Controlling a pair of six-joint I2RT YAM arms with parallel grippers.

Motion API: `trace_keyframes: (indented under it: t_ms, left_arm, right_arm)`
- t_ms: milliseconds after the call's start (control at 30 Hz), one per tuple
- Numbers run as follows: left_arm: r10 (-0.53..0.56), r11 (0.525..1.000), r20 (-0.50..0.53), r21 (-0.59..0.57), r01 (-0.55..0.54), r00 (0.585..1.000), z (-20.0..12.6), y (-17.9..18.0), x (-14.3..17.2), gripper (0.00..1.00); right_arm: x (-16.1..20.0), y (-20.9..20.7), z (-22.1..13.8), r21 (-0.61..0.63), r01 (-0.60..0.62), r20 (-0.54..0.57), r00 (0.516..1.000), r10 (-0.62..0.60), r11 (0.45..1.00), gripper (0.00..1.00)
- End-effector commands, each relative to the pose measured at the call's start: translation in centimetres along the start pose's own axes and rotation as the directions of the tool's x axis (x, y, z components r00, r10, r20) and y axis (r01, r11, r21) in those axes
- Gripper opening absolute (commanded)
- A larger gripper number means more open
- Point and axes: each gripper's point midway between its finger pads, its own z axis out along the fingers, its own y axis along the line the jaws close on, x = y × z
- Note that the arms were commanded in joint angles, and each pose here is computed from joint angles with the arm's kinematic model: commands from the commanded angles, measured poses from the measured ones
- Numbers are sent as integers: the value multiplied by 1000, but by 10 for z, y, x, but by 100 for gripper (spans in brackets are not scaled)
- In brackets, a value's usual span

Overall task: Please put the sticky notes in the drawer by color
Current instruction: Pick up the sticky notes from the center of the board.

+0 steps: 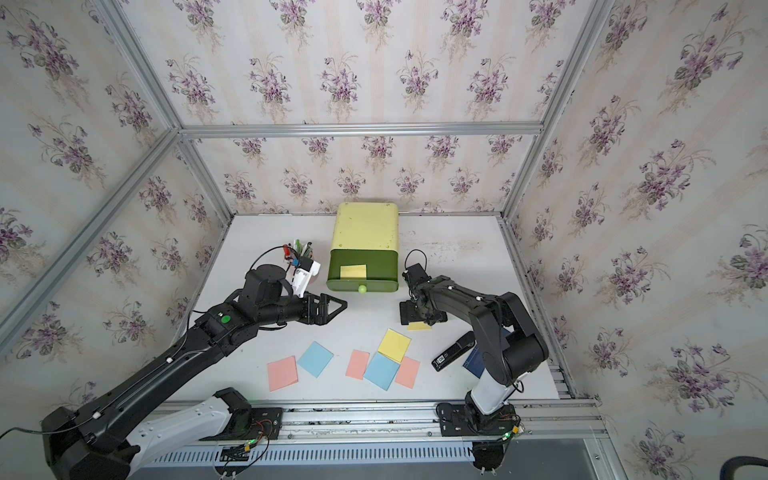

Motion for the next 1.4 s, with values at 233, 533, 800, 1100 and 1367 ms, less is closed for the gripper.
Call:
trace_keyframes:
  t_ms: [233,533,800,1100,1367]
  left_arm:
    - [6,1000,1,-12,-6,1000,2,3,0,100]
    - [4,1000,-10,-19,-4,1000,1,5,3,100]
    - [3,1000,-19,-19,-3,1000,-1,3,4,100]
    - [1,1000,4,11,-1,1000,-14,-8,0,100]
    - [-4,1000,-6,21,5,1000,-11,-9,0,100]
  right_arm:
    - [27,0,25,-3,10,-114,993,-10,1000,86]
    - [23,5,21,-68,-8,-94,996,1,998,66]
    - [6,6,-6,-76,-8,-31,999,6,997,65]
    - [-25,2,-57,-134,-45,75,996,55,990,64]
    - [-49,0,-123,-145,-43,189,979,70,988,66]
